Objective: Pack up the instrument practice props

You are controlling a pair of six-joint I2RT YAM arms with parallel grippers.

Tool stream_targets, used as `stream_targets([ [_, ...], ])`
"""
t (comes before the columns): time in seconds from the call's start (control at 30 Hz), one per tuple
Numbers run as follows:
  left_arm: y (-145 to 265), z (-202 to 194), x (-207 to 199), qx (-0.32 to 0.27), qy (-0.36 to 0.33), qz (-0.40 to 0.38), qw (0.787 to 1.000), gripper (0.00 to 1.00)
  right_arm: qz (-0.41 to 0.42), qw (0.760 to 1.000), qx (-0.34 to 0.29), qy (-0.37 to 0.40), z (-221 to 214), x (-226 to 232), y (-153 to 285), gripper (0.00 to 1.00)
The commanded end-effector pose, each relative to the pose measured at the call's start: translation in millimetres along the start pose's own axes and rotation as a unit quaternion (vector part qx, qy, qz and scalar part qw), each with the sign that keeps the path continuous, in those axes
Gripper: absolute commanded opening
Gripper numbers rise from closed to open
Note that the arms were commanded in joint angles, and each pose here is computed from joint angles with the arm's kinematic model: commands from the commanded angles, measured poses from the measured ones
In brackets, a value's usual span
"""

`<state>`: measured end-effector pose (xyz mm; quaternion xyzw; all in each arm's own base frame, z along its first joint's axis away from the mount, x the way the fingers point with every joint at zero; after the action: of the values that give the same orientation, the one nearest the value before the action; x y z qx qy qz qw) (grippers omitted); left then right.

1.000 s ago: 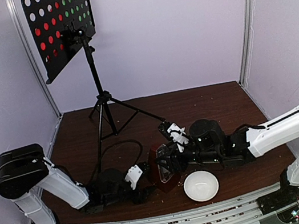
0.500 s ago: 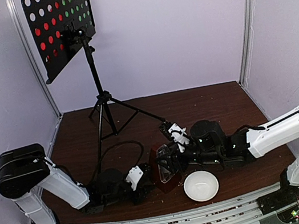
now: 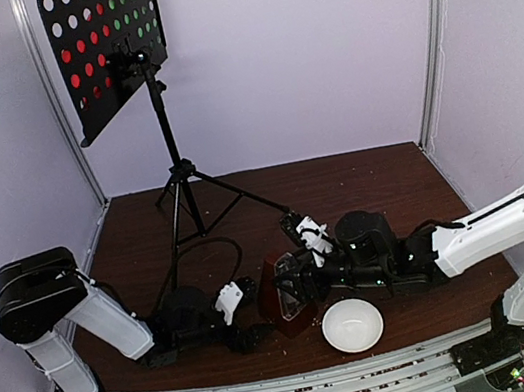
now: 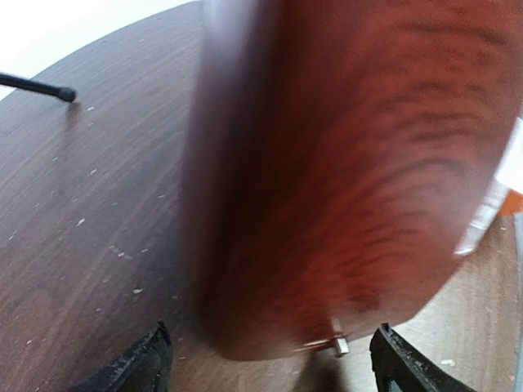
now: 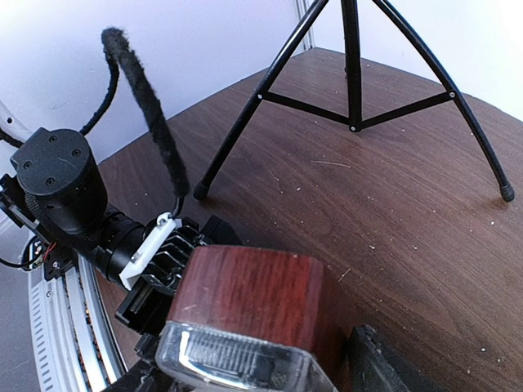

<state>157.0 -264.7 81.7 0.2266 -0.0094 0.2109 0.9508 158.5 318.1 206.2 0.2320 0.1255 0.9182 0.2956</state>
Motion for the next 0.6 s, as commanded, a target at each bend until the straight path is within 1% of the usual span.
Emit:
stream_targets([
  [0.0,-3.9,9.6,-4.6,-0.036,-0.021,-0.040,0.998,0.86,0.016,1.000,0.003,-0.006,-1.9,3.1,3.6,0.67],
  [0.17,-9.8,9.5,-5.8,-0.031,-0.031,-0.058,0.997,0.84,0.016,1.000,0.004,-0.008,-3.5,2.6,3.1,0.67],
  [0.33,-10.8,7.9,-5.4,-0.027,-0.031,-0.056,0.998,0.78,0.017,1.000,0.003,-0.009,-4.1,2.6,2.5,0.67],
  [0.4,-10.9,8.2,-5.2,-0.027,-0.032,-0.055,0.998,0.73,0.017,1.000,0.002,-0.009,-4.2,2.3,2.2,0.67],
  [0.57,-10.6,8.3,-5.9,-0.028,-0.032,-0.057,0.997,0.55,0.016,1.000,0.004,-0.010,-5.4,1.9,1.3,0.67],
])
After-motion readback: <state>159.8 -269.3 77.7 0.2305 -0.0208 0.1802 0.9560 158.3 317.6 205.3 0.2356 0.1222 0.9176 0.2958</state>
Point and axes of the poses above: each gripper's point midway between its finger pads, its own y axis back along the fingers, its own x axis along the line the jaws close on, z = x × y, the point moved 10 cm from there along y, back along the fingers, and after that the axes turned 9 degrees about -y, right-handed, at the moved point
